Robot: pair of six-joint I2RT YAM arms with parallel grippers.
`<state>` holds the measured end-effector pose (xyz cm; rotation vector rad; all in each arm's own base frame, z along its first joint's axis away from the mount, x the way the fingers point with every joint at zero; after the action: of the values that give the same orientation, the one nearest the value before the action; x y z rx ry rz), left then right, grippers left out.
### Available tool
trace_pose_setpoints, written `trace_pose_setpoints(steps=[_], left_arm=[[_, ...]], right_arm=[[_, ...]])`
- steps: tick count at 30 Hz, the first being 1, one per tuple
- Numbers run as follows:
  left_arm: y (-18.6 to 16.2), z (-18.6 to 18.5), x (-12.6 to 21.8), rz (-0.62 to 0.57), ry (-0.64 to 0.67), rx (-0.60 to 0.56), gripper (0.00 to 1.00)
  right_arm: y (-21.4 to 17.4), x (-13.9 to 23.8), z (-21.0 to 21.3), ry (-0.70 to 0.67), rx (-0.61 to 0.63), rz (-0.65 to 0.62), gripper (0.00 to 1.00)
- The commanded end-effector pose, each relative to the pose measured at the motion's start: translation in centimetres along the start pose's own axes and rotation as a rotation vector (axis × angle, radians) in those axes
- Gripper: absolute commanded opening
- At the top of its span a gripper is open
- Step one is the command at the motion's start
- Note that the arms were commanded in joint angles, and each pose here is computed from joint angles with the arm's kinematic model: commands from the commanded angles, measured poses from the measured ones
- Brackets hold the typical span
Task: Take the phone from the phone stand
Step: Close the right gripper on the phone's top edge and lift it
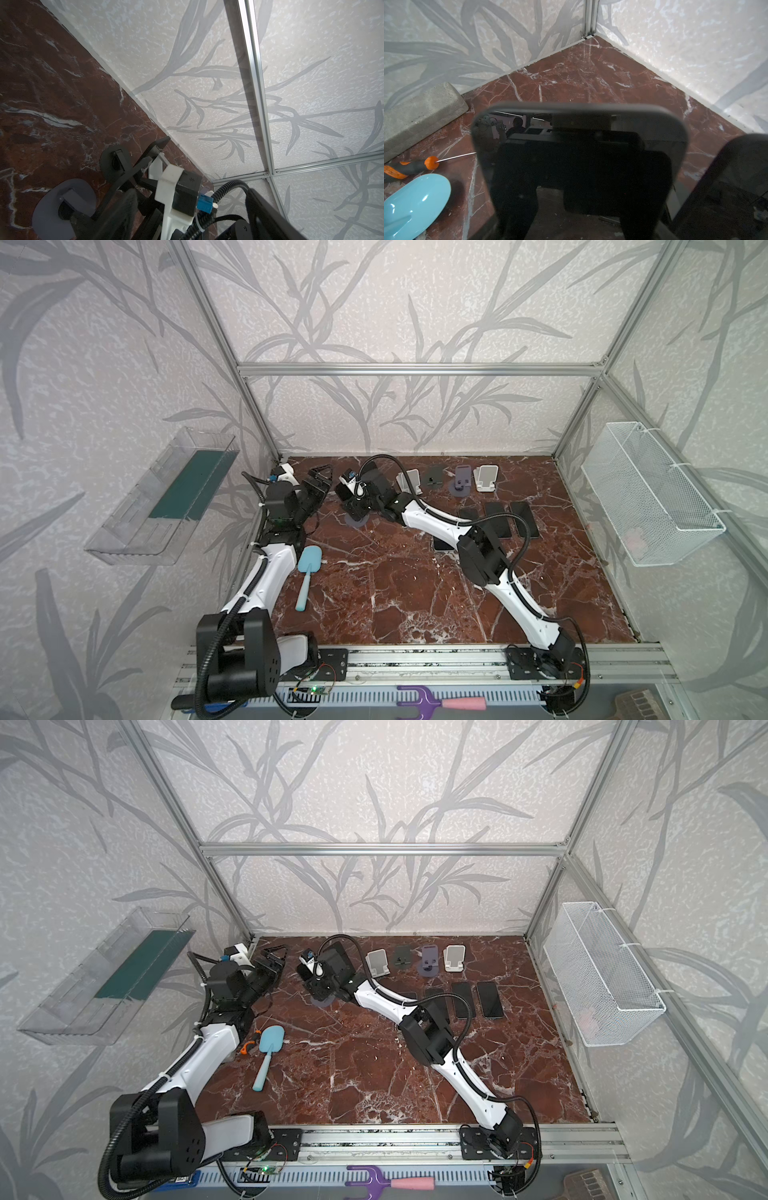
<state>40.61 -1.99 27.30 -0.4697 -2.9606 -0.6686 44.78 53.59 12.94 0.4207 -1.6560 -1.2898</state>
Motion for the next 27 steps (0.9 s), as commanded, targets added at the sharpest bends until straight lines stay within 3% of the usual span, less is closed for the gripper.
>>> trace_pose_setpoints(steps=[1, 15, 19, 27], left_arm=[[0.9, -1.9, 0.0, -0.015, -0.053, -0.020, 0.82], [0.8, -2.6, 0.1, -0.012, -0.080, -0.018, 0.83], [0.5, -2.8, 0.0, -0.001, -0.089, -0.016, 0.83], [-0.4, -3.2, -0.5, 0.032, -0.099, -0.044, 0.83]], right_arm=[[7.6, 4.0, 0.2, -0.014, 0.013, -0.181, 0.70], [10.9, 9.2, 0.8, -0.051, 0.041, -0.253, 0.70], [10.7, 12.7, 0.7, -0.086, 0.028, -0.264, 0.70], [4.8, 21.1, -0.4, -0.224, -0.018, -0.132, 0.69]])
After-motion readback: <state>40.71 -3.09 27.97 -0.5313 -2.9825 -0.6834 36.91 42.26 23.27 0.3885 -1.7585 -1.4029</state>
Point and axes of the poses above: each gripper's point midway between its finger pads, its own x axis back along the fingers, its own z axis along the line the jaws close on, y = z × x, the point moved 1 cm from there along x, back along the fingers, and after that the axes turned 1 degree about x, right-handed, at the moved point
